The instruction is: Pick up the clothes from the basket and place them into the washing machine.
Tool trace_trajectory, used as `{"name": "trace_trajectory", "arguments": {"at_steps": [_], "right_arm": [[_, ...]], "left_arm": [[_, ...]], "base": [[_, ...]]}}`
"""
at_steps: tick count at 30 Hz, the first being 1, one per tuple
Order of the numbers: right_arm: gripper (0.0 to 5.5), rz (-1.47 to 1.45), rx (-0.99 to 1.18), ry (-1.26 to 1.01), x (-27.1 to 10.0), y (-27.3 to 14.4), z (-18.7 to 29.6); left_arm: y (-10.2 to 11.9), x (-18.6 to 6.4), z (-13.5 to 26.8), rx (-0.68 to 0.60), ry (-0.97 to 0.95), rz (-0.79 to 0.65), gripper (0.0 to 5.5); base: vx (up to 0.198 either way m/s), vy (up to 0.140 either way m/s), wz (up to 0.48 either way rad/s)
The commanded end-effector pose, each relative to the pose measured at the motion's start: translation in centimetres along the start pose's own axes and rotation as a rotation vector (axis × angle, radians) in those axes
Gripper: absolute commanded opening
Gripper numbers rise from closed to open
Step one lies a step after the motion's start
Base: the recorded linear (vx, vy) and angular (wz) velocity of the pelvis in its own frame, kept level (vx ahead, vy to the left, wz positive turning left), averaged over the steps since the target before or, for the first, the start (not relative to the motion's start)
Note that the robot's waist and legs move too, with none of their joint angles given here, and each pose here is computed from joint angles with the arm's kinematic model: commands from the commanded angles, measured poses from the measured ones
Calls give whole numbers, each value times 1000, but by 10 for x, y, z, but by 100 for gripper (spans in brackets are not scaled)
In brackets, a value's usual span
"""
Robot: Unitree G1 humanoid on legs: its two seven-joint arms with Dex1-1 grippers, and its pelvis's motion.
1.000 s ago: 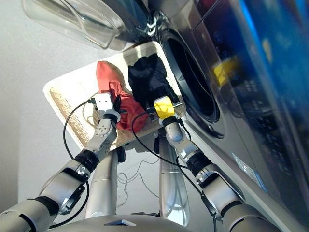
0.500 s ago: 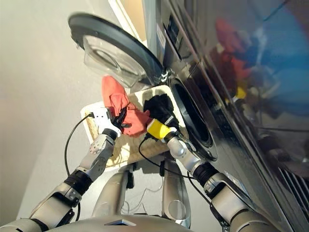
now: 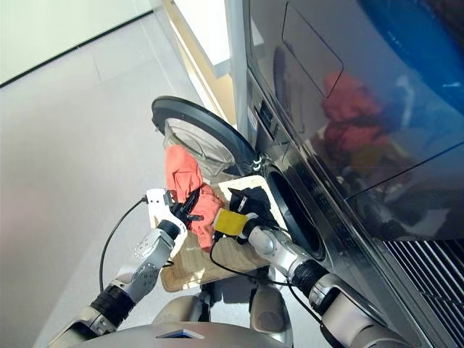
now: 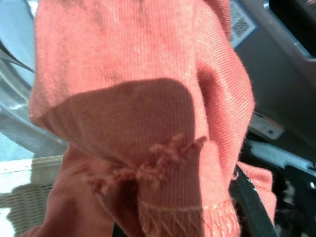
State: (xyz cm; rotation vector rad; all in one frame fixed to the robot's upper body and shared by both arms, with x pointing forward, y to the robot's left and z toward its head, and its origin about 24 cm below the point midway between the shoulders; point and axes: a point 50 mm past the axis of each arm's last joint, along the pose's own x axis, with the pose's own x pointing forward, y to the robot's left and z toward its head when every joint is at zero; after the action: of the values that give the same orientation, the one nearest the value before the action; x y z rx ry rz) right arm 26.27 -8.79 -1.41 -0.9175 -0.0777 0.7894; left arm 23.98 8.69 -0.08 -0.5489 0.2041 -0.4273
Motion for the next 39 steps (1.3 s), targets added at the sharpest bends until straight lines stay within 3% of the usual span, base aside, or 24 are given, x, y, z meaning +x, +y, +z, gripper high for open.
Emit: {"name": "trace_trajectory", "arguments": {"at_steps": [1, 5, 7, 9, 10, 11, 12, 26, 27, 28, 29, 39], "right_arm": [[550, 38, -89, -168, 12, 5, 37], [550, -18, -128, -279, 8, -15, 62], [550, 109, -156, -168, 19, 22, 42], [550, 81, -241, -194, 23, 15, 46], [457, 80, -246, -180, 24, 14, 43], [196, 74, -258, -179, 25, 15, 42], [0, 73, -253, -181, 27, 15, 44], [0, 51, -137, -139, 25, 19, 39], [0, 47, -127, -132, 24, 19, 37], [0, 35, -106, -125, 23, 18, 36], [0, 25, -91, -114, 22, 18, 34], [0, -160, 233, 85, 8, 26, 0]], "left_arm": [[-23, 0, 1, -79, 2, -146, 0], [-33, -6, 1, -110, 50, -220, 0], [-45, -1, -9, -113, 102, -268, 0], [-41, 1, -9, -110, 101, -253, 0], [-42, 0, -10, -126, 101, -247, 0], [-42, 0, -12, -130, 106, -245, 0], [-43, 0, -13, -131, 111, -245, 0], [-47, 1, -14, -150, 116, -259, 0], [-46, 1, -13, -156, 111, -257, 63], [-45, 0, -12, -163, 99, -247, 444], [-44, 0, -11, -171, 91, -242, 550], [-12, -7, 8, -287, -87, -46, 550]], "base": [[51, -21, 22], [0, 0, 0], [0, 0, 0], [0, 0, 0], [0, 0, 0], [0, 0, 0], [0, 0, 0], [0, 0, 0], [0, 0, 0], [0, 0, 0], [0, 0, 0], [0, 0, 0]]}}
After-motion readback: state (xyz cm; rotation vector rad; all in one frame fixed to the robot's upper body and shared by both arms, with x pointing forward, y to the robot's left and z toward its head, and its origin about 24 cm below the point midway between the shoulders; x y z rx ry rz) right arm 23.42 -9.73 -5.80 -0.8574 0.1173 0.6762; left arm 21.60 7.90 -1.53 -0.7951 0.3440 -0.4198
